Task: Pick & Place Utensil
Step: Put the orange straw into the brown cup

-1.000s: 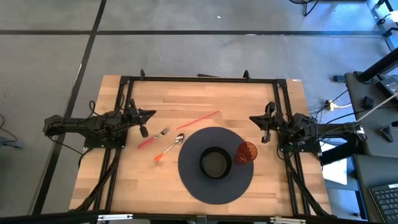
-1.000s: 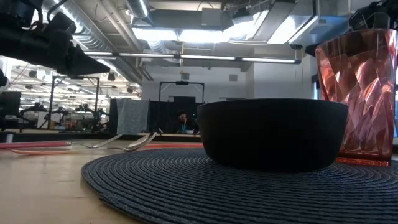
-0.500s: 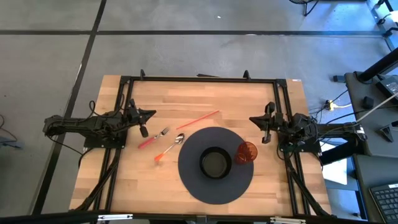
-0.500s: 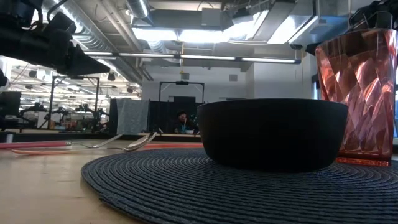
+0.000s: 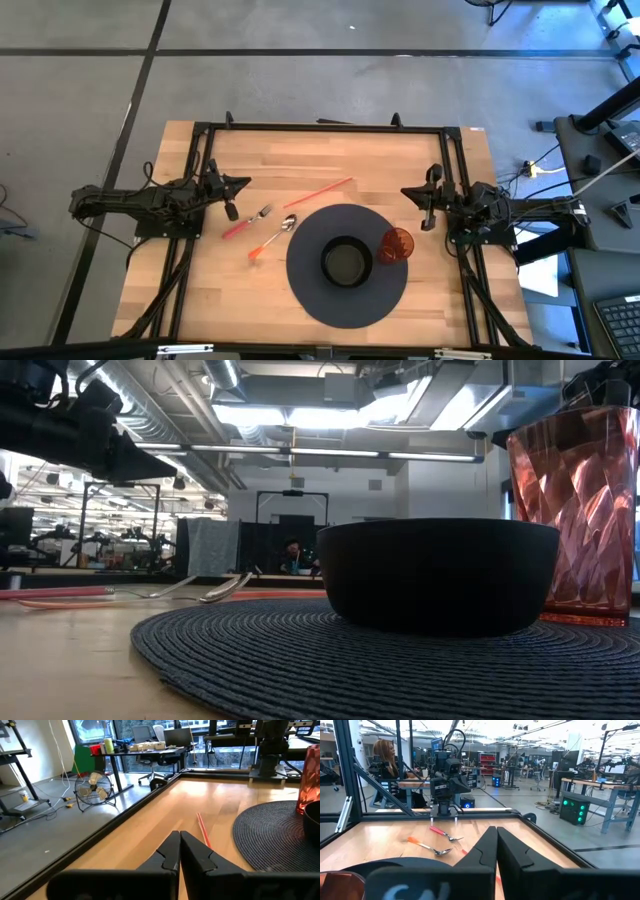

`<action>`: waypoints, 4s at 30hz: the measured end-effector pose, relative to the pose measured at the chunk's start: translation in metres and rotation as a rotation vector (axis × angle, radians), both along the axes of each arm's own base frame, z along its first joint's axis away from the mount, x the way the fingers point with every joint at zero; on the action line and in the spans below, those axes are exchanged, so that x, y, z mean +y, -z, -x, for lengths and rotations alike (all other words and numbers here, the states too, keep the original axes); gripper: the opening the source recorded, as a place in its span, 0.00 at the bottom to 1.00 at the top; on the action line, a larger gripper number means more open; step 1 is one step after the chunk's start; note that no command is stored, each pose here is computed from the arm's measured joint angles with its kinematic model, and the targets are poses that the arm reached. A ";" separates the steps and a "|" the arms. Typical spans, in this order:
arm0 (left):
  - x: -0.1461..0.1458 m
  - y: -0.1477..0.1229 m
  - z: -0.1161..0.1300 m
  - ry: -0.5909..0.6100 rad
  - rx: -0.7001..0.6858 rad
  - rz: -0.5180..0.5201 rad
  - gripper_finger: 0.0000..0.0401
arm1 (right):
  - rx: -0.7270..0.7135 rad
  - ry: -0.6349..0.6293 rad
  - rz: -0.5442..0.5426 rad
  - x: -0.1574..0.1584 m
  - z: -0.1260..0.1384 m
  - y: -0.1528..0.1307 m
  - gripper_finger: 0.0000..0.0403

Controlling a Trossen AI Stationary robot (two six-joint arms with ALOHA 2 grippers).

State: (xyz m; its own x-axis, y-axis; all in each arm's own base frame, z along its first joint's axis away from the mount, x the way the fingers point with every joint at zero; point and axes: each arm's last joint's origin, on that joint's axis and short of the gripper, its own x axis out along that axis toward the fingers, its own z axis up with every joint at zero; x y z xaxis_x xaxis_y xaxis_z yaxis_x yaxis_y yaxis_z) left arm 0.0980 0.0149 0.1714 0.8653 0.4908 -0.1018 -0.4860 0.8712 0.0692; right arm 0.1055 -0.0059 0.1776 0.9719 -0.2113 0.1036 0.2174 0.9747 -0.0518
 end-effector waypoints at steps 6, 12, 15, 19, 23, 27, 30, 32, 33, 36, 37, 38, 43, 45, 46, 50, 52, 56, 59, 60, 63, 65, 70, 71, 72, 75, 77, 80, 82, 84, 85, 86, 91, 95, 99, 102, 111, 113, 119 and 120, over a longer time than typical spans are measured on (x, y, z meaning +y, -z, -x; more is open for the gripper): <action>0.000 0.000 0.000 0.000 0.000 0.000 0.02 | 0.001 0.000 0.004 0.000 0.000 0.000 0.02; 0.000 0.000 0.000 0.000 0.000 0.000 0.01 | 0.005 0.001 0.007 0.000 0.000 0.000 0.02; 0.000 0.000 0.000 0.000 0.000 0.000 0.01 | 0.016 0.000 0.005 0.000 0.000 0.001 0.02; 0.000 0.000 0.000 0.000 0.000 0.000 0.02 | 0.016 -0.001 -0.007 0.000 0.000 0.002 0.02; 0.000 0.000 0.000 0.002 0.020 -0.036 0.02 | 0.015 -0.002 -0.016 0.000 0.000 0.002 0.02; 0.000 0.000 0.000 0.020 0.084 -0.150 0.01 | 0.015 -0.002 -0.016 0.000 0.000 0.002 0.02; 0.000 0.000 0.000 0.031 0.137 -0.247 0.01 | 0.017 -0.001 -0.015 0.000 0.000 0.002 0.02; 0.000 -0.001 0.000 0.039 0.169 -0.316 0.02 | 0.022 -0.001 -0.012 0.000 0.000 0.002 0.02; 0.000 -0.001 0.000 0.041 0.172 -0.320 0.02 | 0.025 -0.001 -0.011 0.000 0.000 0.003 0.02; -0.001 -0.001 -0.001 0.067 0.109 -0.226 0.02 | 0.033 -0.001 -0.010 0.000 0.000 0.003 0.02; -0.002 -0.003 -0.001 0.087 0.073 -0.195 0.02 | 0.036 -0.001 -0.011 0.000 0.000 0.004 0.02; -0.003 -0.005 -0.002 0.111 0.031 -0.167 0.02 | 0.036 -0.001 -0.011 0.000 0.000 0.004 0.02; -0.007 -0.014 -0.003 0.271 -0.142 -0.013 0.01 | 0.036 -0.001 -0.010 0.000 0.000 0.004 0.02; -0.008 -0.015 -0.004 0.299 -0.162 0.031 0.01 | 0.036 -0.001 -0.010 0.000 0.000 0.004 0.02; -0.008 -0.015 -0.004 0.293 -0.183 0.056 0.01 | 0.036 -0.001 -0.010 0.000 0.000 0.004 0.02; -0.006 -0.030 -0.002 0.226 -0.345 0.117 0.01 | 0.036 -0.001 -0.010 0.000 0.000 0.004 0.02; -0.006 -0.034 -0.004 0.209 -0.290 0.169 0.01 | 0.036 0.000 -0.008 0.000 0.000 0.004 0.02; -0.004 -0.034 -0.021 0.122 -0.081 0.258 0.01 | 0.041 0.002 0.012 0.000 0.000 0.004 0.02; -0.004 -0.049 -0.045 0.107 0.008 0.283 0.01 | 0.041 0.002 0.011 0.000 0.000 0.004 0.02; -0.003 -0.055 -0.055 0.098 0.037 0.299 0.01 | 0.040 0.002 0.010 0.000 0.000 0.004 0.02; 0.000 -0.072 -0.093 0.068 0.184 0.339 0.01 | 0.040 0.002 0.009 0.000 0.000 0.004 0.02; 0.005 -0.078 -0.121 0.040 0.303 0.349 0.01 | 0.040 0.001 0.008 0.000 0.000 0.004 0.02; 0.024 -0.083 -0.195 0.029 0.540 0.304 0.01 | 0.049 0.001 0.008 0.000 0.000 0.004 0.02; 0.028 -0.082 -0.211 0.042 0.558 0.304 0.01 | 0.052 0.001 0.008 0.000 0.000 0.005 0.02; 0.032 -0.083 -0.227 0.059 0.563 0.311 0.02 | 0.056 0.001 0.008 0.000 0.000 0.005 0.02; 0.043 -0.078 -0.268 0.144 0.627 0.351 0.06 | 0.065 0.001 0.007 0.000 0.000 0.006 0.02; 0.049 -0.067 -0.287 0.157 0.735 0.346 0.12 | 0.067 0.000 -0.007 0.000 0.000 0.007 0.02; 0.060 -0.055 -0.307 0.114 0.853 0.316 0.22 | 0.074 -0.002 -0.024 0.000 -0.001 0.008 0.02; 0.070 -0.048 -0.315 0.117 0.902 0.325 0.30 | 0.084 -0.001 -0.028 0.000 -0.001 0.009 0.02; 0.076 -0.039 -0.321 0.148 0.929 0.350 0.38 | 0.096 -0.001 -0.029 0.000 -0.001 0.010 0.02; 0.078 -0.035 -0.322 0.168 0.939 0.359 0.42 | 0.101 -0.001 -0.029 0.000 -0.001 0.010 0.02; 0.079 -0.033 -0.325 0.190 0.943 0.357 0.45 | 0.105 -0.001 -0.029 0.000 -0.001 0.011 0.02; 0.080 -0.017 -0.325 0.240 1.018 0.348 0.53 | 0.112 -0.002 -0.035 0.000 -0.001 0.011 0.02; 0.080 -0.013 -0.321 0.262 1.085 0.345 0.54 | 0.113 -0.005 -0.038 0.000 -0.001 0.012 0.02; 0.079 -0.012 -0.319 0.285 1.116 0.325 0.52 | 0.113 -0.004 -0.038 0.000 -0.001 0.012 0.02; 0.079 -0.011 -0.317 0.303 1.143 0.316 0.51 | 0.115 -0.004 -0.039 0.000 -0.001 0.012 0.02; 0.078 0.003 -0.306 0.307 1.217 0.356 0.49 | 0.118 -0.002 -0.039 0.000 -0.001 0.012 0.02; 0.079 0.008 -0.303 0.300 1.230 0.373 0.49 | 0.122 -0.002 -0.039 0.000 -0.001 0.012 0.02; 0.077 0.013 -0.295 0.255 1.273 0.441 0.49 | 0.136 -0.001 -0.039 0.000 0.000 0.014 0.02; 0.076 0.013 -0.294 0.248 1.286 0.454 0.49 | 0.137 -0.001 -0.039 0.000 0.000 0.014 0.02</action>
